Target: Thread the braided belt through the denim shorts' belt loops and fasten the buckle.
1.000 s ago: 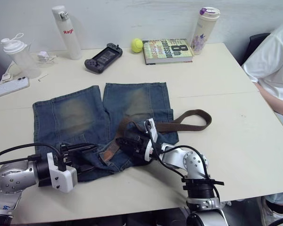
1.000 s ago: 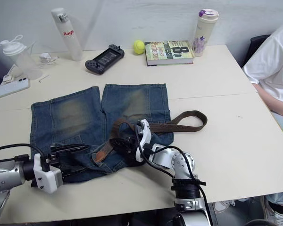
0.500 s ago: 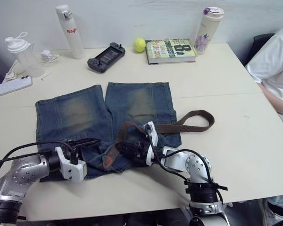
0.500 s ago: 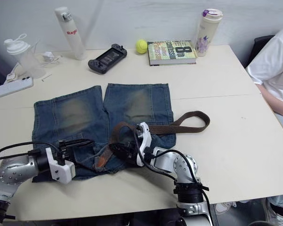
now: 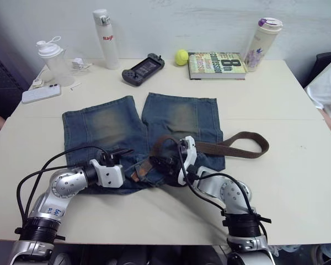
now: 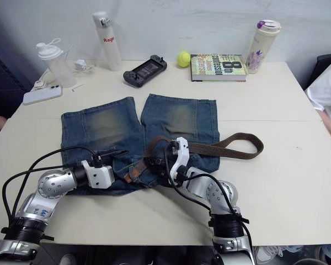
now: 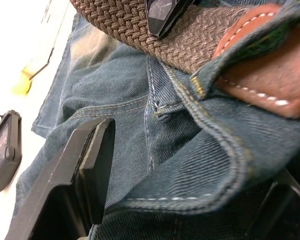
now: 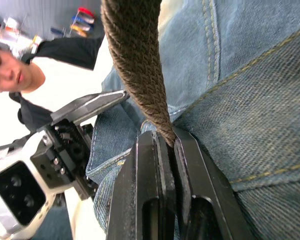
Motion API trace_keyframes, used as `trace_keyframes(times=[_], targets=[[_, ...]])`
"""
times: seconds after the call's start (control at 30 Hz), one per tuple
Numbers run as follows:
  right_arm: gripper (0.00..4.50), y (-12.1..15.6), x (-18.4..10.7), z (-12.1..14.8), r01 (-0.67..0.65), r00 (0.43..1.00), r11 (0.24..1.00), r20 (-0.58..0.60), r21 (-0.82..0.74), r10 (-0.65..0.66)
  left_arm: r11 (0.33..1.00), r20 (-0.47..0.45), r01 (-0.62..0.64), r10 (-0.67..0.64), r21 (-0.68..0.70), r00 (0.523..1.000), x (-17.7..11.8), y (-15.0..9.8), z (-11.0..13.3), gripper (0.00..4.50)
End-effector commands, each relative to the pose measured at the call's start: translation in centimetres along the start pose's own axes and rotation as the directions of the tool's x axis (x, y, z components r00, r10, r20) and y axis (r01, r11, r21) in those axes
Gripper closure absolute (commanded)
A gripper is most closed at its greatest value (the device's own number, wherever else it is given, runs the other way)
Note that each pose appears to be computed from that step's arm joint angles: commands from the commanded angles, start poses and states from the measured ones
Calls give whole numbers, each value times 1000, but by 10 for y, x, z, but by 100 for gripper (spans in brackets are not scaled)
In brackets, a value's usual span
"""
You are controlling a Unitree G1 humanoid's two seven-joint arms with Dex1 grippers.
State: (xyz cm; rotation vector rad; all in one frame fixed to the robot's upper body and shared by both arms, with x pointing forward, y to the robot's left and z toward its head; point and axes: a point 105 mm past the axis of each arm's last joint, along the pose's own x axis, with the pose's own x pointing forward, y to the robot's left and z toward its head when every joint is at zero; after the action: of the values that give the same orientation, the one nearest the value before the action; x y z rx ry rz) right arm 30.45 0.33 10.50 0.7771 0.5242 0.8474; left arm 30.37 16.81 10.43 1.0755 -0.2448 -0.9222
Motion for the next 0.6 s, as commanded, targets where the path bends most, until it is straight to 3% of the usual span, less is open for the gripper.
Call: trace_keyframes(times=[0.03,0.17,0.37,0.47,0.6], targets=[[450,-20,7,-21,109,994,992,-38,59,-106,999,-14,23,-23,-24,1000,-3,-9,-3,117],[450,-9,15,-33,70,995,995,-75,65,-65,1000,-29,16,-17,-27,999,-3,-8,-5,117],[450,-15,17,-45,98,990,992,-107,84,-89,1000,-32,-20,20,-23,999,-8,-2,-3,117],[450,-16,17,-44,105,990,991,-104,89,-95,998,14,-63,63,3,998,-22,8,11,117],[450,-19,16,-44,110,989,989,-107,95,-99,981,101,-132,119,141,988,-45,26,39,117]])
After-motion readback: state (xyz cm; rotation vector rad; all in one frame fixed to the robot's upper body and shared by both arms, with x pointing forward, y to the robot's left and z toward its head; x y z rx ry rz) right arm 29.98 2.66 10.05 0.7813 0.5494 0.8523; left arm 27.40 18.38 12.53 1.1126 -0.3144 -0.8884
